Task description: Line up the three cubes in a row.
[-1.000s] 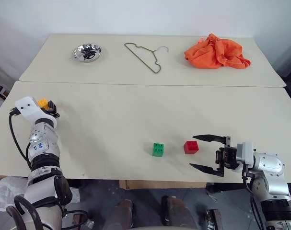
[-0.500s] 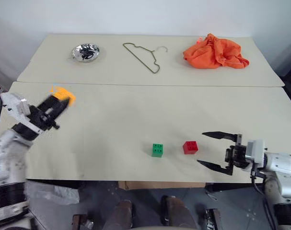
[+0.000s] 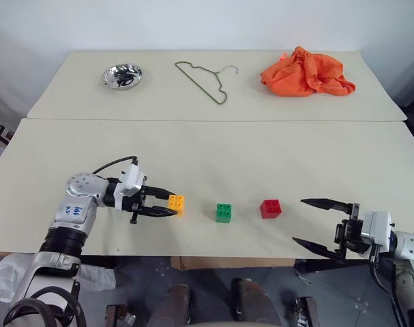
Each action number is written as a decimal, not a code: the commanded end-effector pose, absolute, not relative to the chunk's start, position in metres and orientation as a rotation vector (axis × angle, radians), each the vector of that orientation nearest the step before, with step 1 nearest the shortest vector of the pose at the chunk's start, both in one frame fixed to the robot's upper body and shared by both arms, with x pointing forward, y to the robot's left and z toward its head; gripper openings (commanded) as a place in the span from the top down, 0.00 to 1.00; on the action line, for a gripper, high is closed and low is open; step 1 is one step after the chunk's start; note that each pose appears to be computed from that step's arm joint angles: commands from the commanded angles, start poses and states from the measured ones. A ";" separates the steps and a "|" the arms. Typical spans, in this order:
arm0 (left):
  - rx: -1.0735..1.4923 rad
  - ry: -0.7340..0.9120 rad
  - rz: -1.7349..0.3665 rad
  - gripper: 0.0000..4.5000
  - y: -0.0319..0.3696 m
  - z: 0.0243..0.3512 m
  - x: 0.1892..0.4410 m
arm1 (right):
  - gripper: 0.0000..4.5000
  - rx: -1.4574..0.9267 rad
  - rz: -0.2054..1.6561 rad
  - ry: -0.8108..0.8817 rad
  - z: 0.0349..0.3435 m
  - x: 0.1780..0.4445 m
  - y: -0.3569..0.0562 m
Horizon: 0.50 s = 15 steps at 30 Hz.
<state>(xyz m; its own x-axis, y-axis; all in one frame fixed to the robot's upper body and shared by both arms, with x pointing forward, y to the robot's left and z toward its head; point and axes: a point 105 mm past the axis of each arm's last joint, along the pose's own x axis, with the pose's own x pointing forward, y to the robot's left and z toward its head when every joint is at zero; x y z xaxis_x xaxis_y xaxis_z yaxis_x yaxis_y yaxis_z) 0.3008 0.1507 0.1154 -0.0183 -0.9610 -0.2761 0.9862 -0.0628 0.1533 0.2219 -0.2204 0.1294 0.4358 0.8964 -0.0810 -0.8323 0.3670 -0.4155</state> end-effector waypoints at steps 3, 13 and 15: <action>0.381 0.093 -1.698 0.67 0.153 0.110 0.294 | 0.00 -0.449 1.098 -0.210 0.143 0.218 -0.217; 0.354 0.118 -1.692 0.51 0.146 0.101 0.299 | 0.00 -0.408 1.122 -0.183 0.140 0.214 -0.207; 0.351 0.103 -1.665 0.40 0.147 0.106 0.302 | 0.00 -0.408 1.124 -0.182 0.140 0.215 -0.207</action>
